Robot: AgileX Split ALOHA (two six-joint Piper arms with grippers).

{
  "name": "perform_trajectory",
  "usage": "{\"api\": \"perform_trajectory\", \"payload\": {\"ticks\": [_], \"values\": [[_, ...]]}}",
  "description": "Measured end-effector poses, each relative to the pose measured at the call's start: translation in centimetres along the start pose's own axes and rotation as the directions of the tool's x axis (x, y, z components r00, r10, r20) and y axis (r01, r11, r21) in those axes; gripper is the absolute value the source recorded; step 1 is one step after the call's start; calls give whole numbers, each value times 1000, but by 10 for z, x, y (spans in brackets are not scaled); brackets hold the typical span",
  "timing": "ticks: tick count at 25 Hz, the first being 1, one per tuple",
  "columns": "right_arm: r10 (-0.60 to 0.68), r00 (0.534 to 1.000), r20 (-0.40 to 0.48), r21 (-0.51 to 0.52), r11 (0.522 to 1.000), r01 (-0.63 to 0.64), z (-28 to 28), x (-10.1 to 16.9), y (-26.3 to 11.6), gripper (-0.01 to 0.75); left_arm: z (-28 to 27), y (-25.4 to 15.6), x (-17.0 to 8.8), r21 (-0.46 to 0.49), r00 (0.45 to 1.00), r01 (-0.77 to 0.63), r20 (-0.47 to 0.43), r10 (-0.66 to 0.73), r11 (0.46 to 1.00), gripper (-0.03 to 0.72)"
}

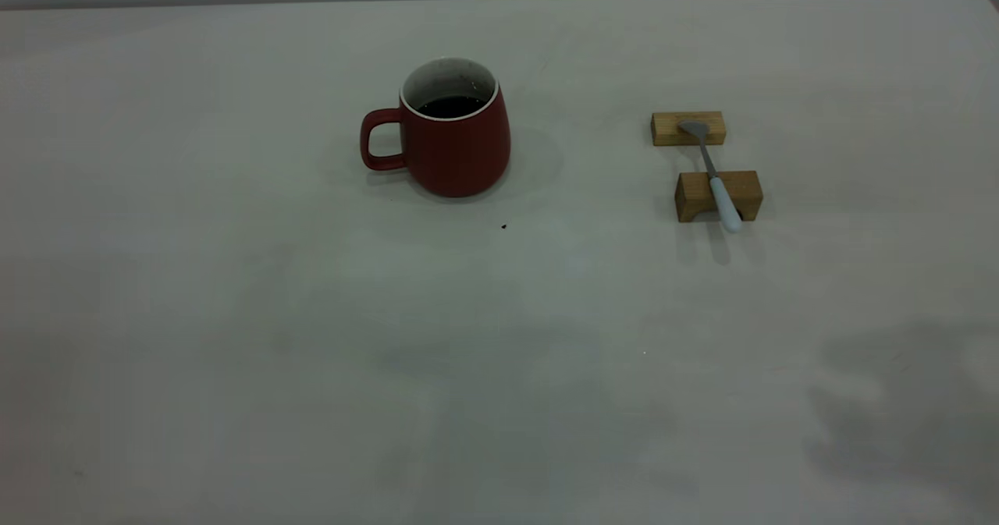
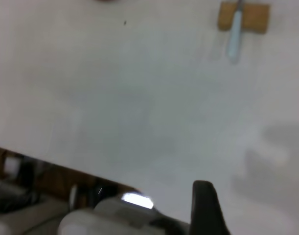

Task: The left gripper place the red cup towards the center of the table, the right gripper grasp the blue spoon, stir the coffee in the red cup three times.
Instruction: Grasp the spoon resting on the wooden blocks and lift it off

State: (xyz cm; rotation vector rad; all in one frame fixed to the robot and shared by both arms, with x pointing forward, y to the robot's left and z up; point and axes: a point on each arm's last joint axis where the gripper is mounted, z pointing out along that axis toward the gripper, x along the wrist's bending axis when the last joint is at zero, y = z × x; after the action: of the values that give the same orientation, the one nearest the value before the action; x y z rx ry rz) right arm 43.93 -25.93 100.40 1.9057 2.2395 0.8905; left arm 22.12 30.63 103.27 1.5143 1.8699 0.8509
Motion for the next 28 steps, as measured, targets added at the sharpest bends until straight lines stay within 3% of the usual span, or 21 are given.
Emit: {"api": "perform_trajectory", "payload": {"ticks": [6,12,19,28], "values": [[69,997,-29,132,989,-64,64,-18,30,542,0,0,0,0,1000,0,0,0,1000,551],[54,998,-31,248,968,-45,136,-11,55,533,0,0,0,0,1000,1,0,-1,1000,551],[48,997,52,409,910,-65,200,-23,76,534,0,0,0,0,1000,1,0,-1,1000,551],[-16,992,127,494,868,-49,261,-22,99,534,0,0,0,0,1000,1,0,-1,1000,551]]}}
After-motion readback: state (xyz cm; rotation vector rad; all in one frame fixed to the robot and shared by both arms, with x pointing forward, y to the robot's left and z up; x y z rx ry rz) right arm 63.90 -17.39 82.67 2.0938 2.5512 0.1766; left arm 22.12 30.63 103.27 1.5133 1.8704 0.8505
